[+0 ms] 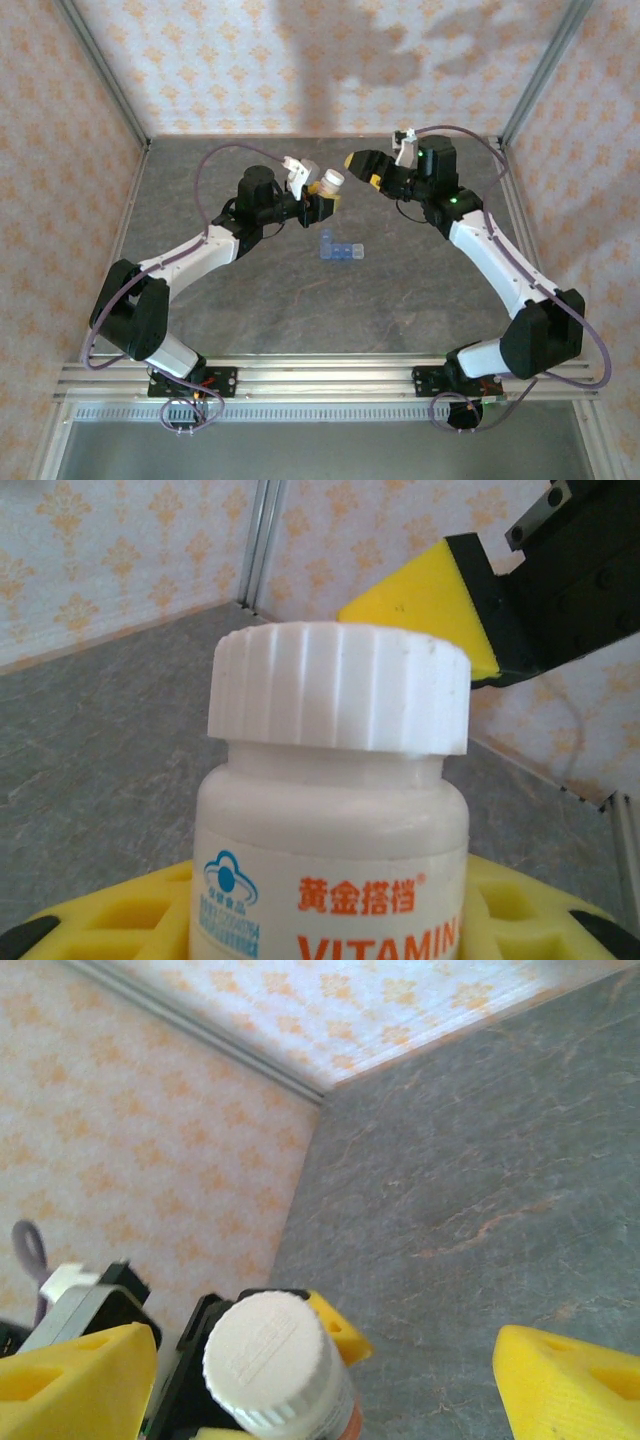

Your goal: Sort the pills into containers

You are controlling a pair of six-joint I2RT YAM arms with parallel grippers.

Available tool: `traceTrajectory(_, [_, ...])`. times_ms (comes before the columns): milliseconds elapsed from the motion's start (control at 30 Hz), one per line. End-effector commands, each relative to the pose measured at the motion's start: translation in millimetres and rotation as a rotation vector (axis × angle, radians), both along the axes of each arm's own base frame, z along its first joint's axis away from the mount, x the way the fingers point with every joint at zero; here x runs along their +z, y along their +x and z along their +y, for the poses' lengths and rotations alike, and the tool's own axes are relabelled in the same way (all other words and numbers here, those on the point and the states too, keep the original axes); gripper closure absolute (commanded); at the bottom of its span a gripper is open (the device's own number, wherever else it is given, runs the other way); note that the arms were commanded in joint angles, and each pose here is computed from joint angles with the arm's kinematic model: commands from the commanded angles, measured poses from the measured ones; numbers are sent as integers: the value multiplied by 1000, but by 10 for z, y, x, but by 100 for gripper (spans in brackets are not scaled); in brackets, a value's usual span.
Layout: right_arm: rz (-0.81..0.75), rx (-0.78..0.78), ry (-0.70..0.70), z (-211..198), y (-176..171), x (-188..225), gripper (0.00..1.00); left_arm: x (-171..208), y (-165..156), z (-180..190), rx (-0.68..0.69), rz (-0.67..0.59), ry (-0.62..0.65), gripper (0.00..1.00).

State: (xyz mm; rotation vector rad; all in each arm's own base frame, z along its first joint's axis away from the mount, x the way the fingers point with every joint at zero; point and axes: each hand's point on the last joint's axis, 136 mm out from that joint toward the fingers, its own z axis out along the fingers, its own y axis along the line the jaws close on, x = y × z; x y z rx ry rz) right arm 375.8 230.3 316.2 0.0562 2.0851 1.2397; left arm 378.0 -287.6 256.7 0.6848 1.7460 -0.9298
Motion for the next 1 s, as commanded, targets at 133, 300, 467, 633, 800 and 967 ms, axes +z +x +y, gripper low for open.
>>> traceTrajectory(133, [23, -21, -3, 195, 50, -16, 13, 126, -19, 3, 7, -73, 48, 100])
traceTrajectory(300, [33, 9, -17, 342, 39, -68, 14, 123, -21, -36, 1, -72, 51, 100])
traceTrajectory(467, [45, 33, -12, 450, 36, -99, 19, 130, -31, -61, -2, -76, 56, 100])
traceTrajectory(633, [53, 64, -12, 514, -10, -136, 35, 150, -29, -63, -1, -80, 55, 100])
traceTrajectory(800, [53, 88, -29, 511, -74, -189, 50, 171, -23, -73, 2, -83, 51, 100])
traceTrajectory(967, [11, 189, -90, 538, -167, -256, 52, 216, -33, -92, -11, -82, 31, 100])
